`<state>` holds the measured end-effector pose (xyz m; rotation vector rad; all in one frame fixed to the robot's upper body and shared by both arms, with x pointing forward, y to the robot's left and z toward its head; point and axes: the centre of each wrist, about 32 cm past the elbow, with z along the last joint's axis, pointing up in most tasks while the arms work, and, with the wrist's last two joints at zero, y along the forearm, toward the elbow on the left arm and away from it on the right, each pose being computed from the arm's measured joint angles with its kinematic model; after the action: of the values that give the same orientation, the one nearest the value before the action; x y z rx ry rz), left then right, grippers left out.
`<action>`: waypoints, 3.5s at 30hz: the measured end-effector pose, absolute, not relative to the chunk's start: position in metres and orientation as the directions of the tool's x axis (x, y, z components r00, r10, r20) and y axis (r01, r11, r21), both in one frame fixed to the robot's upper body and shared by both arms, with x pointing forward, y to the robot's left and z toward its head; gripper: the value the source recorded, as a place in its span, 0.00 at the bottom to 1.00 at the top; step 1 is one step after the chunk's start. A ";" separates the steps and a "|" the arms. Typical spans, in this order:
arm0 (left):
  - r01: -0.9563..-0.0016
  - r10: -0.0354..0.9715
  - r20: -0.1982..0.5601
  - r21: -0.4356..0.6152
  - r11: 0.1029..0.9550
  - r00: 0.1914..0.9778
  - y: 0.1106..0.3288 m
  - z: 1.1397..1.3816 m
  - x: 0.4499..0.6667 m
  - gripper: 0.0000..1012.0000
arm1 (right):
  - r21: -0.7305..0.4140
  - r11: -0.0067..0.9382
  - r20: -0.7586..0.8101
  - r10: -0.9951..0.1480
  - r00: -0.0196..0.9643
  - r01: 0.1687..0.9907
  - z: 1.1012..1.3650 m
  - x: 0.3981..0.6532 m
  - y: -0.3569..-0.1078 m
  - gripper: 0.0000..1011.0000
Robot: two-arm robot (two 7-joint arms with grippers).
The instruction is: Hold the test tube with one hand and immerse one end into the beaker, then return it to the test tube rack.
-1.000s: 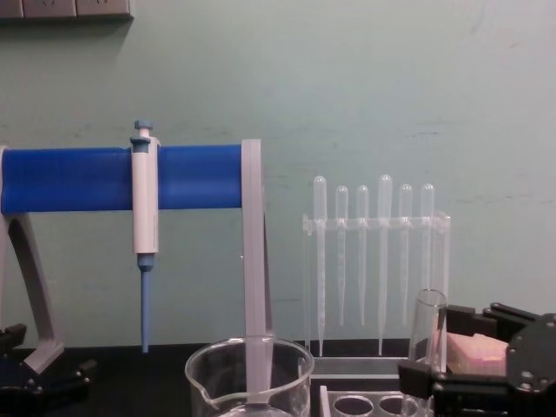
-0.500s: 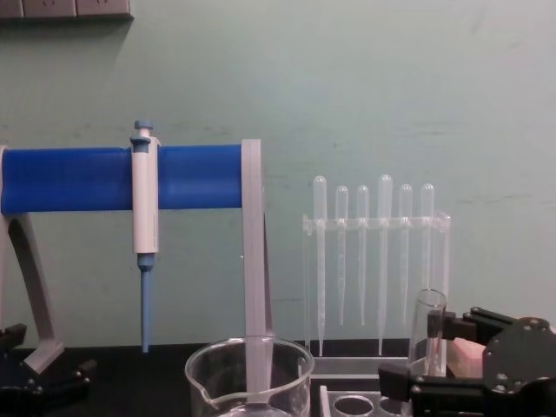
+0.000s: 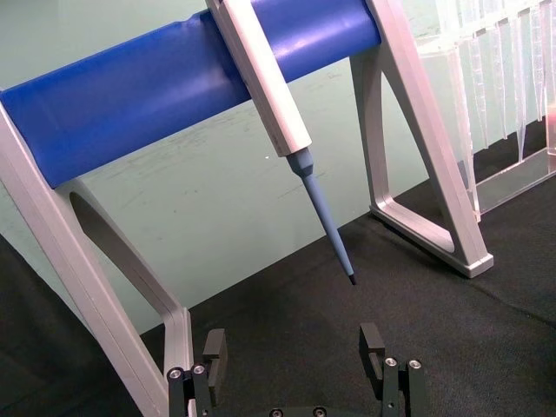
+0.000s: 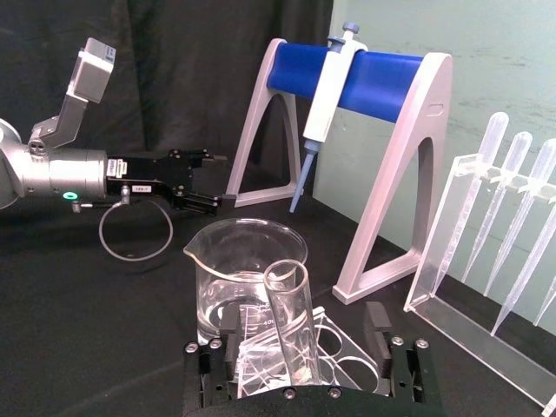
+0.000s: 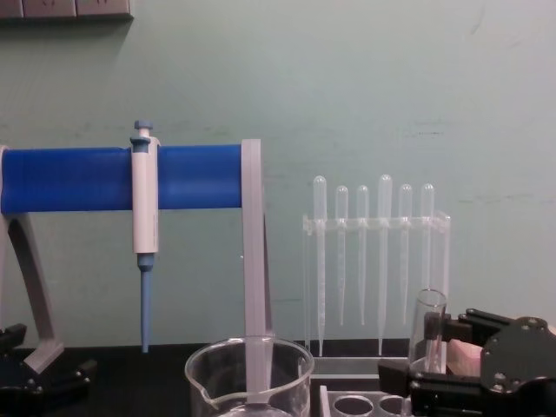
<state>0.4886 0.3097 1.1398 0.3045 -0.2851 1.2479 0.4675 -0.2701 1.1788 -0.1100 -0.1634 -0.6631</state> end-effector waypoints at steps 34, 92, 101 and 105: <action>-0.955 0.880 0.374 0.070 0.287 0.292 0.310 1.140 0.489 0.99 | -0.050 0.769 0.193 -0.619 0.761 0.638 1.183 0.468 -0.275 0.22; -0.955 0.880 0.374 0.070 0.287 0.292 0.310 1.140 0.489 0.99 | -0.197 0.832 0.123 -0.504 0.855 0.518 1.321 0.511 -0.302 0.22; -0.955 0.880 0.374 0.070 0.287 0.292 0.310 1.140 0.489 0.99 | -0.206 0.822 0.137 -0.512 0.848 0.530 1.325 0.512 -0.299 0.22; -0.955 0.880 0.374 0.070 0.287 0.292 0.310 1.140 0.489 0.99 | -0.207 0.819 0.141 -0.516 0.845 0.534 1.325 0.512 -0.299 0.22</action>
<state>0.4886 0.3097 1.1398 0.3045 -0.2850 1.2479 0.5118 -0.2988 1.3250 -0.2438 -0.0796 -0.5597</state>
